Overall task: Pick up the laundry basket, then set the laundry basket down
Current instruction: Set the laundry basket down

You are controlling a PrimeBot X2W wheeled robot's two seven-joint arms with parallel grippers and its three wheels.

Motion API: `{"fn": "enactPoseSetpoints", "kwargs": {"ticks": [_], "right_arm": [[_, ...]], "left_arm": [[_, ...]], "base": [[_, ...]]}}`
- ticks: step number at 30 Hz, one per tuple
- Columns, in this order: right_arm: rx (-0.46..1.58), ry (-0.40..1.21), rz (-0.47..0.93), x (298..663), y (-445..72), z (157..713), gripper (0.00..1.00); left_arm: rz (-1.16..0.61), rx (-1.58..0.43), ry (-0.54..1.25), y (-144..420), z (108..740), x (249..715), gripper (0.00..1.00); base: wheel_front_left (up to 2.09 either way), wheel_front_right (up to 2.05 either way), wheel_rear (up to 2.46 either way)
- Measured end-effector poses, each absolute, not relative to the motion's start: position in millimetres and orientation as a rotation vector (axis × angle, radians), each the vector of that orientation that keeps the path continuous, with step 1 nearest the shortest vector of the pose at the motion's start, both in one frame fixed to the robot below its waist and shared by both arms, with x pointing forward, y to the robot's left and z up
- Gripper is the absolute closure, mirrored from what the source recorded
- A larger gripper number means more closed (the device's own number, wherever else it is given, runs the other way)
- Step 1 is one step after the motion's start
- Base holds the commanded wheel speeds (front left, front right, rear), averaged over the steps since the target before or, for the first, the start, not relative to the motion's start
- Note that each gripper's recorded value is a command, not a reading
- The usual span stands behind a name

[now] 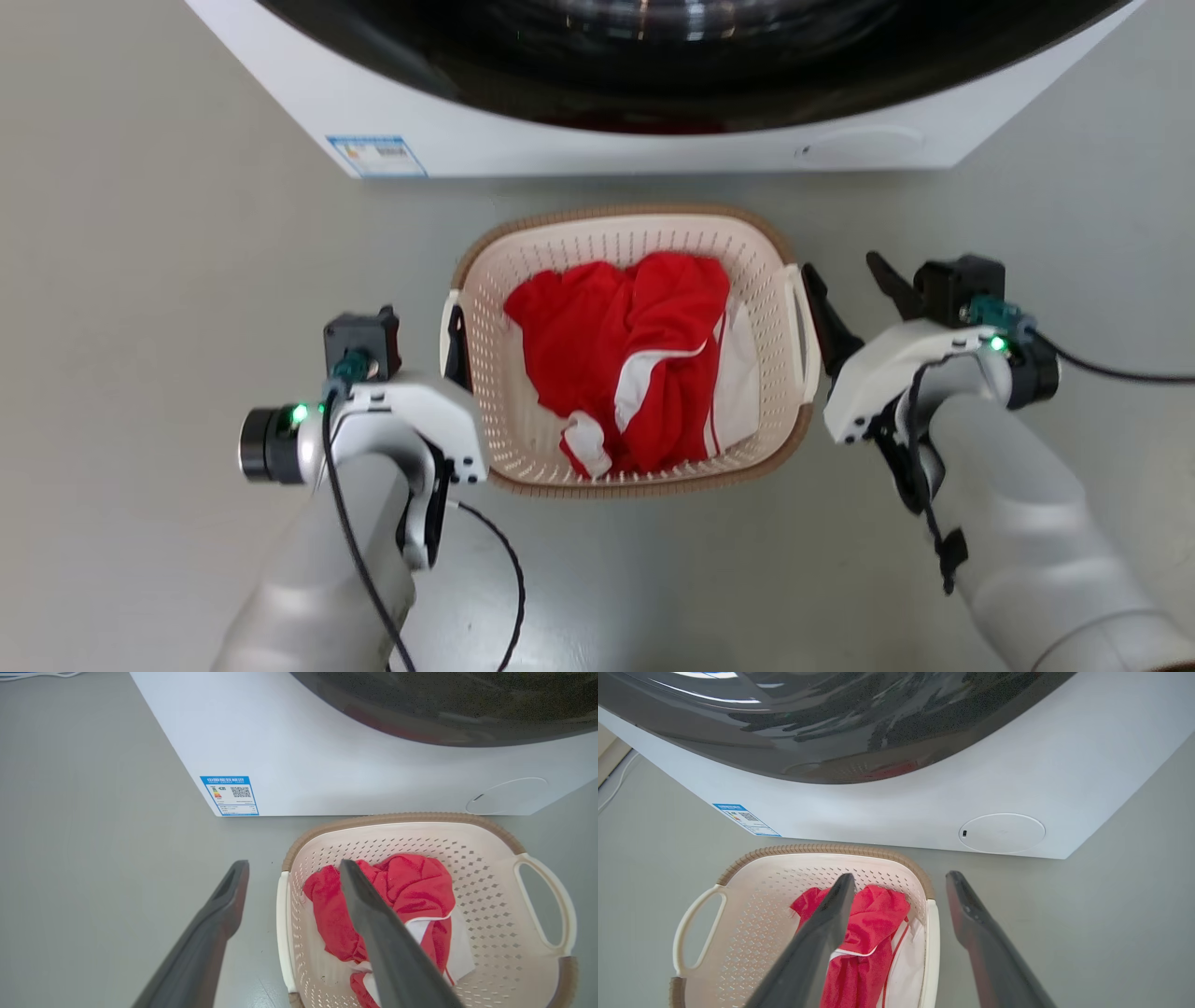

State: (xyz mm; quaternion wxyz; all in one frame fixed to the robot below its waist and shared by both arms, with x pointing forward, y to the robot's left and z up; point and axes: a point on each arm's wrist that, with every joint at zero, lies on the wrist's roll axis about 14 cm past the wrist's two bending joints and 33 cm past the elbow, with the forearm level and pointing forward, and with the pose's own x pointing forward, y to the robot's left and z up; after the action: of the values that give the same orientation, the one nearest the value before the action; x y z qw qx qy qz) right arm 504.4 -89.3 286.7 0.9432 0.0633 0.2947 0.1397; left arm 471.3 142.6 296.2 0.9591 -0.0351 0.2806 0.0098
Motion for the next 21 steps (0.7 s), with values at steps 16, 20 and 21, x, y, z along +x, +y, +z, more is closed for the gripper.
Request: {"fn": "enactPoseSetpoints", "kwargs": {"ticks": [16, 20, 21], "right_arm": [[0.158, 0.328, 0.251, 466, -103, 379, 0.0], [0.178, 0.262, 0.233, 456, -108, 401, 0.0], [0.18, 0.247, 0.23, 452, -110, 406, 0.0]], "left_arm": [[0.044, -0.031, 0.299, 153, 385, 427, 0.0], [0.045, -0.021, 0.247, 156, 402, 413, 0.0], [0.046, -0.023, 0.236, 156, 406, 409, 0.0]], "base": [[0.0, 0.0, 0.0], [0.0, 0.0, 0.0], [0.0, 0.0, 0.0]]}}
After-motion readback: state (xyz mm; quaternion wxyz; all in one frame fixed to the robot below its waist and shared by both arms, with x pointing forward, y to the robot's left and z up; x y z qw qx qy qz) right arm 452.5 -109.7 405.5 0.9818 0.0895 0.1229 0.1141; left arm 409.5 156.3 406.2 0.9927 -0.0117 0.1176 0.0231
